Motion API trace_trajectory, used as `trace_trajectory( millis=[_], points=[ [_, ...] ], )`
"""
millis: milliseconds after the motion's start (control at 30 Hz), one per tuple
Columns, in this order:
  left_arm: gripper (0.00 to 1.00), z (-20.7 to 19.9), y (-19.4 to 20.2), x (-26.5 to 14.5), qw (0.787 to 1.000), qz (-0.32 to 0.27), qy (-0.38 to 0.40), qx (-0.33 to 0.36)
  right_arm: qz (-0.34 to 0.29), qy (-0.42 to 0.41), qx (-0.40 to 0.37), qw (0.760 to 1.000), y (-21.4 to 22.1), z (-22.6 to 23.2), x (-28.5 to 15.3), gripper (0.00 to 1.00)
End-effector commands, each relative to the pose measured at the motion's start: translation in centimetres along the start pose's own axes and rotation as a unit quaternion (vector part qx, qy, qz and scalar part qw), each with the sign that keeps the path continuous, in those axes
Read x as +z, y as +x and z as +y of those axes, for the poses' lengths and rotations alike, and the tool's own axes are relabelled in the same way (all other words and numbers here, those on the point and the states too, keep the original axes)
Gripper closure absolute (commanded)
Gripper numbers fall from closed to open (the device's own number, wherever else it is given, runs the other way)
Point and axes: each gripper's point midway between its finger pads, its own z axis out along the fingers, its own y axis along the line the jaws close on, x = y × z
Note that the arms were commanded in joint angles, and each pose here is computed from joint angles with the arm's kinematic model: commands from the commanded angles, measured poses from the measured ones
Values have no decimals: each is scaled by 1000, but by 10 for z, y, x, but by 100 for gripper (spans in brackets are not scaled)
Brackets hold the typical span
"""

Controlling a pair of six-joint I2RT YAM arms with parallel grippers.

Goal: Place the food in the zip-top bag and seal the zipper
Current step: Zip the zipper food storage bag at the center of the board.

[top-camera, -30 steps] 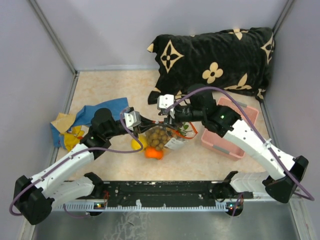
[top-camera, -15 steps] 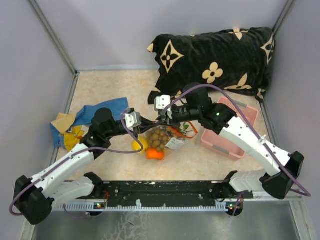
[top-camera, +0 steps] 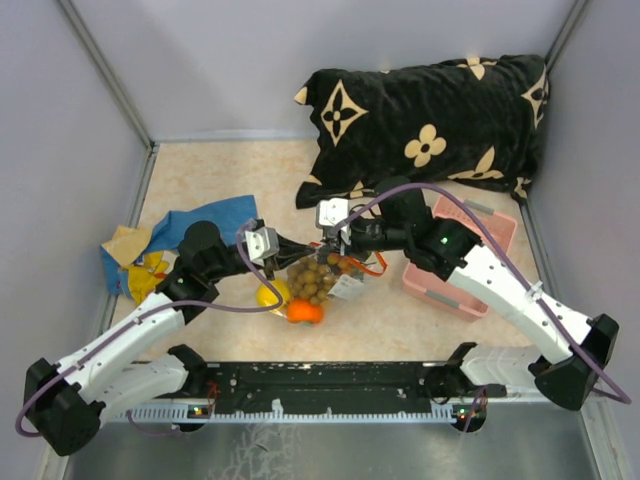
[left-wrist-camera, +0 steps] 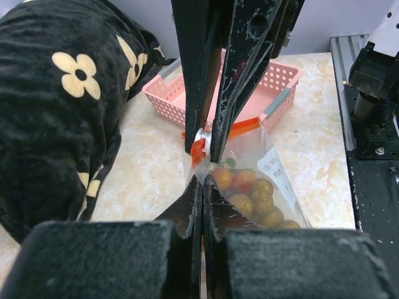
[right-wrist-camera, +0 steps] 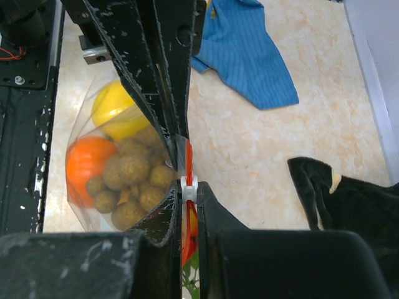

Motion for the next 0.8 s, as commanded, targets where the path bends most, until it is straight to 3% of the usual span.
trace_trajectory(
  millis=[0, 300, 433, 633, 767],
  points=[
    [100, 5, -28, -5, 998, -43, -17, 31, 27, 37, 10, 999, 13, -8, -7, 100],
    [100, 6, -27, -12, 998, -44, -34, 29, 46, 44, 27, 998, 22, -9, -5, 100],
    [100, 8, -23, -9, 998, -39, -35, 20, 24, 35, 28, 999, 12, -7, -5, 100],
    [70, 8, -26, 0, 999, -36, -16, 10, 15, 13, 30, 999, 0, -7, 2, 100],
    [57, 8, -25, 6, 1000, -29, 2, 9, 9, 5, 24, 1000, -7, -7, 4, 100]
  ],
)
